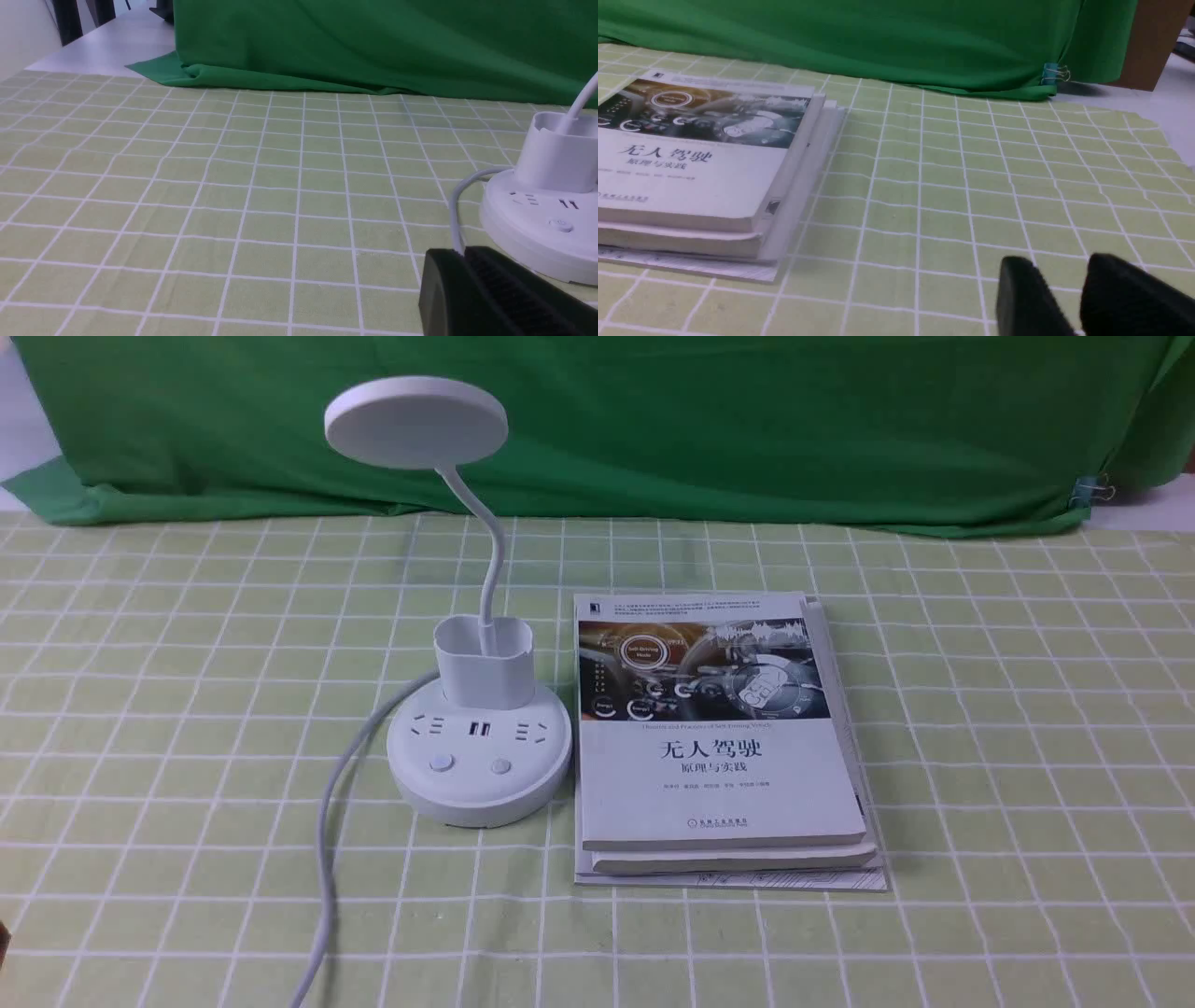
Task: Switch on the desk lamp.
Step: Use the left arm to press the button switch on the lamp holder
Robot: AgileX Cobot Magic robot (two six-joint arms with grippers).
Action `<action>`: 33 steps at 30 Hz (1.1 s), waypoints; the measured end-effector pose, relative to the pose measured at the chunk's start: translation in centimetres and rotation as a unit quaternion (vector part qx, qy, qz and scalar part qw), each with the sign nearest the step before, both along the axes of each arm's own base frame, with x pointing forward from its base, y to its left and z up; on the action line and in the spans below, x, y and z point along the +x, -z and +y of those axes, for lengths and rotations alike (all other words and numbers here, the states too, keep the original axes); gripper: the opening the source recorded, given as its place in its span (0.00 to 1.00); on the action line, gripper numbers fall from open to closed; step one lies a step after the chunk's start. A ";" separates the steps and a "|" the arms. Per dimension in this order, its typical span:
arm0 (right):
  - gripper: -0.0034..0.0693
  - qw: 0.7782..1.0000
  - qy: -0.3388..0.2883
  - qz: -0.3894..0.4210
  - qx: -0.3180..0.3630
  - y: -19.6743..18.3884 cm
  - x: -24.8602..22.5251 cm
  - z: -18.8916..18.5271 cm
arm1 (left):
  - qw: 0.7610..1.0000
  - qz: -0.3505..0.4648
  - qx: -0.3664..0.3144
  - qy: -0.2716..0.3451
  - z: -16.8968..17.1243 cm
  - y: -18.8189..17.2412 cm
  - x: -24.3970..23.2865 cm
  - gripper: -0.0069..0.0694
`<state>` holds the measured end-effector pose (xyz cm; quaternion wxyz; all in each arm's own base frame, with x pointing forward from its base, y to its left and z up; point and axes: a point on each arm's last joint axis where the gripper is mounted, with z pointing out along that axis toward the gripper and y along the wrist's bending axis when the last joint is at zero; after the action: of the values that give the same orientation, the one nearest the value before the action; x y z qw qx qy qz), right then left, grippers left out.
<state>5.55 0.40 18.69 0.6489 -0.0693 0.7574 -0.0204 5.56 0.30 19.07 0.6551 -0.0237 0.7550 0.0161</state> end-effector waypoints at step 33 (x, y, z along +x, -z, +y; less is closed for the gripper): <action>0.38 1.000 0.000 0.000 0.000 0.0 0.0 0.0 | 0.997 -0.083 0.007 -0.001 0.0 -1.5 0.1 0.11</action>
<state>5.55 0.40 18.69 0.6489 -0.0693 0.7574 -0.0204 5.65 0.33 20.59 0.7157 -0.0217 0.6978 0.0201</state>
